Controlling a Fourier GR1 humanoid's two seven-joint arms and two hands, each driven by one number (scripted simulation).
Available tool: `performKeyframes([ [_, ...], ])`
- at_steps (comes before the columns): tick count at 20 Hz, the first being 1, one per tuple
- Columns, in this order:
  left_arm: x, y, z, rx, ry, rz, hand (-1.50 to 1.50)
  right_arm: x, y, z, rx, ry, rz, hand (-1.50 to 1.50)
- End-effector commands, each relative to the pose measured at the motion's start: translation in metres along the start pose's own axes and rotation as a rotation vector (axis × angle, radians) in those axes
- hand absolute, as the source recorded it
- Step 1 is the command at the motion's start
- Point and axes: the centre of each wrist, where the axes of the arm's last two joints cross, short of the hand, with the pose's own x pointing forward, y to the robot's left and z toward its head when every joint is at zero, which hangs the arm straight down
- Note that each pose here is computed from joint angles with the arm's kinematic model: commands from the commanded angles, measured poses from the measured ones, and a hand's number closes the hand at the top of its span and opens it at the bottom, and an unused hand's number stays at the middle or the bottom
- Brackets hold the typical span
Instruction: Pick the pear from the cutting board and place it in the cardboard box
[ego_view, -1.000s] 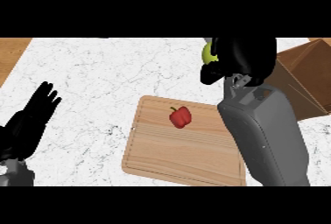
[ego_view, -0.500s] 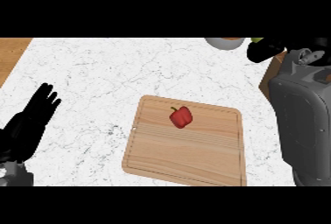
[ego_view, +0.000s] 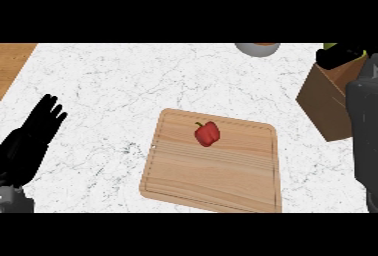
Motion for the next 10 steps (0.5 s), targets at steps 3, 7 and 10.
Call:
performKeyframes([
  [3, -0.002, -0.014, 0.011, -0.003, 0.000, 0.011, 0.00, -0.038, 0.045, -0.024, 0.021, -0.011, -0.012, 1.50],
  [7, 0.003, -0.010, 0.001, -0.028, -0.010, 0.012, 0.00, -0.062, 0.066, -0.035, 0.041, -0.010, -0.031, 1.50],
  [10, -0.001, -0.003, 0.000, -0.012, -0.005, 0.010, 0.00, -0.062, 0.082, -0.034, 0.129, 0.021, -0.043, 1.50],
])
